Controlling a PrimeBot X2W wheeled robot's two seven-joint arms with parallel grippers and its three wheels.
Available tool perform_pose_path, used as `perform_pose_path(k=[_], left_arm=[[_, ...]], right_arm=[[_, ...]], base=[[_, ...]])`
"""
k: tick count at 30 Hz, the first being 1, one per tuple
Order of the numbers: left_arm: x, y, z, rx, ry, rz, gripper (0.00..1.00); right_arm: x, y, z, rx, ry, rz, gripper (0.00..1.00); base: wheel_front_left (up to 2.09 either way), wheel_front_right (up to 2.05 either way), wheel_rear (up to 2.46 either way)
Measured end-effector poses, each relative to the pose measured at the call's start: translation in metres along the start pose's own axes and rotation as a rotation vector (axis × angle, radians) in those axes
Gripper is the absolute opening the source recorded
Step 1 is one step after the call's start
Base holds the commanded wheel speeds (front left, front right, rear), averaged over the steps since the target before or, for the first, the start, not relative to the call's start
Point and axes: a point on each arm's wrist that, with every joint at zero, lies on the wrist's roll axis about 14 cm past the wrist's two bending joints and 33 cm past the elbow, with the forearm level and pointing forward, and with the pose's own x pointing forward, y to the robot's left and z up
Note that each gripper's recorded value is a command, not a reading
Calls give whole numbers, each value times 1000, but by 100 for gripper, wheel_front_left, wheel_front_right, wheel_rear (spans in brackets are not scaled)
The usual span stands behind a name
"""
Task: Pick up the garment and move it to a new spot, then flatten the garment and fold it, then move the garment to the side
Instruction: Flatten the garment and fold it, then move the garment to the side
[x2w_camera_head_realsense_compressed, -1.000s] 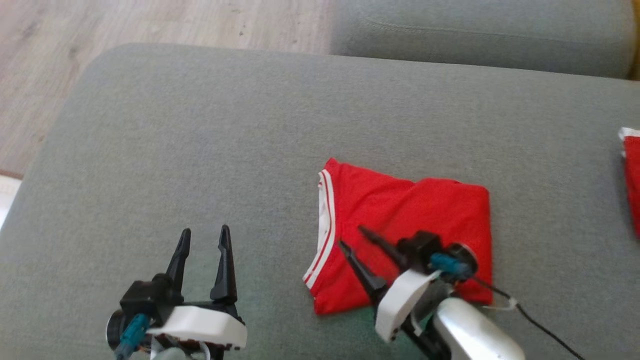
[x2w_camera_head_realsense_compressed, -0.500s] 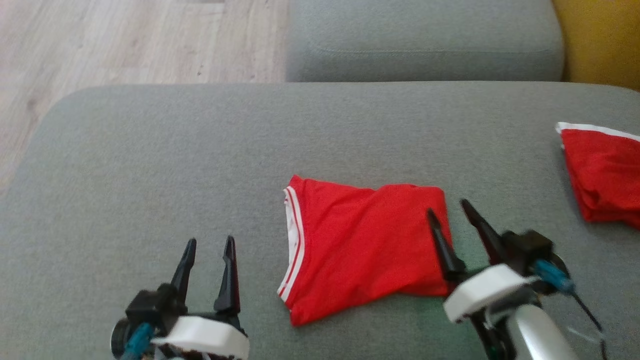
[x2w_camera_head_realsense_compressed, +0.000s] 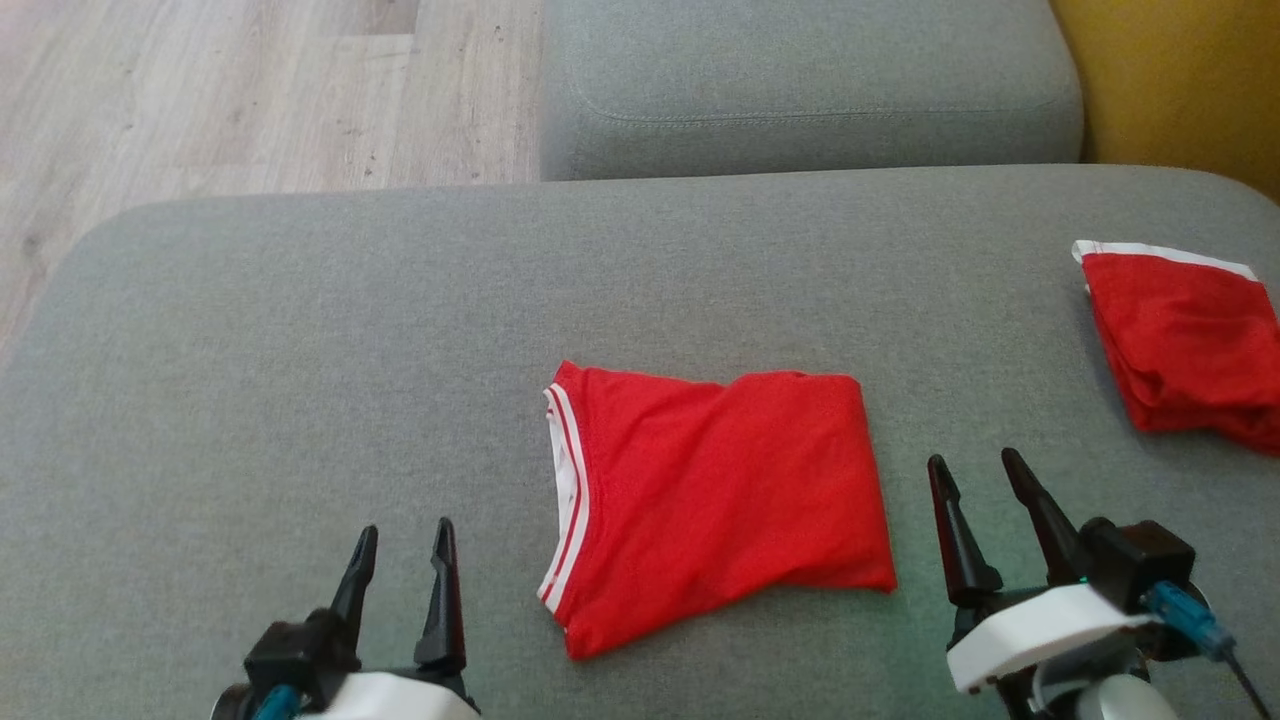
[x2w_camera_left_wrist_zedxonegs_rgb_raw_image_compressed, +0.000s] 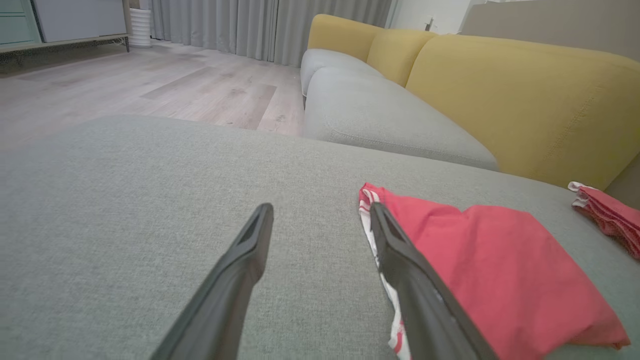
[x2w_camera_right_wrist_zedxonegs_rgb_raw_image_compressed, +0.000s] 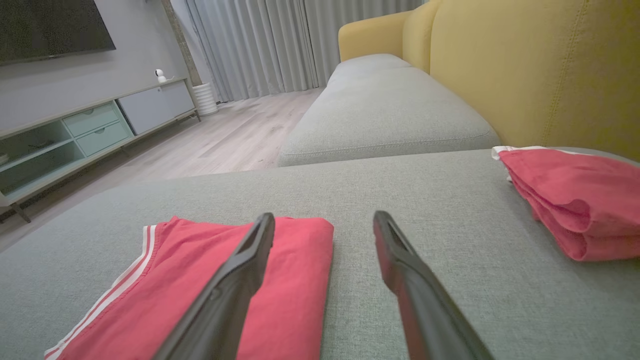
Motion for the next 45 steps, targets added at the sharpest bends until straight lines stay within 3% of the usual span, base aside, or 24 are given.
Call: perform_pose_path(k=[18, 24, 31, 38, 42, 43, 45], left_arm=[[-4, 9, -7, -5, 21, 30, 100], [-3, 12, -10, -10, 31, 43, 100], [3, 20, -7, -6, 26, 66, 100], [1, 33, -16, -25, 52, 121, 100], [5, 36, -16, -31, 53, 135, 100], [6, 37, -16, -32, 53, 139, 100], [8, 39, -17, -27, 55, 146, 100]], right_arm=[[4, 1, -3, -13, 25, 7, 100], [12, -5, -24, -30, 162, -6, 100], [47, -3, -35, -73, 348, 16, 100], [53, -4, -83, -27, 574, 19, 100], [61, 1, -98, -5, 627, 34, 100], [65, 3, -98, 1, 629, 42, 95], [72, 8, -99, 4, 631, 58, 34]], base=[[0, 0, 0], [0, 0, 0], [0, 0, 0], [0, 0, 0], [0, 0, 0], [0, 0, 0], [0, 0, 0]])
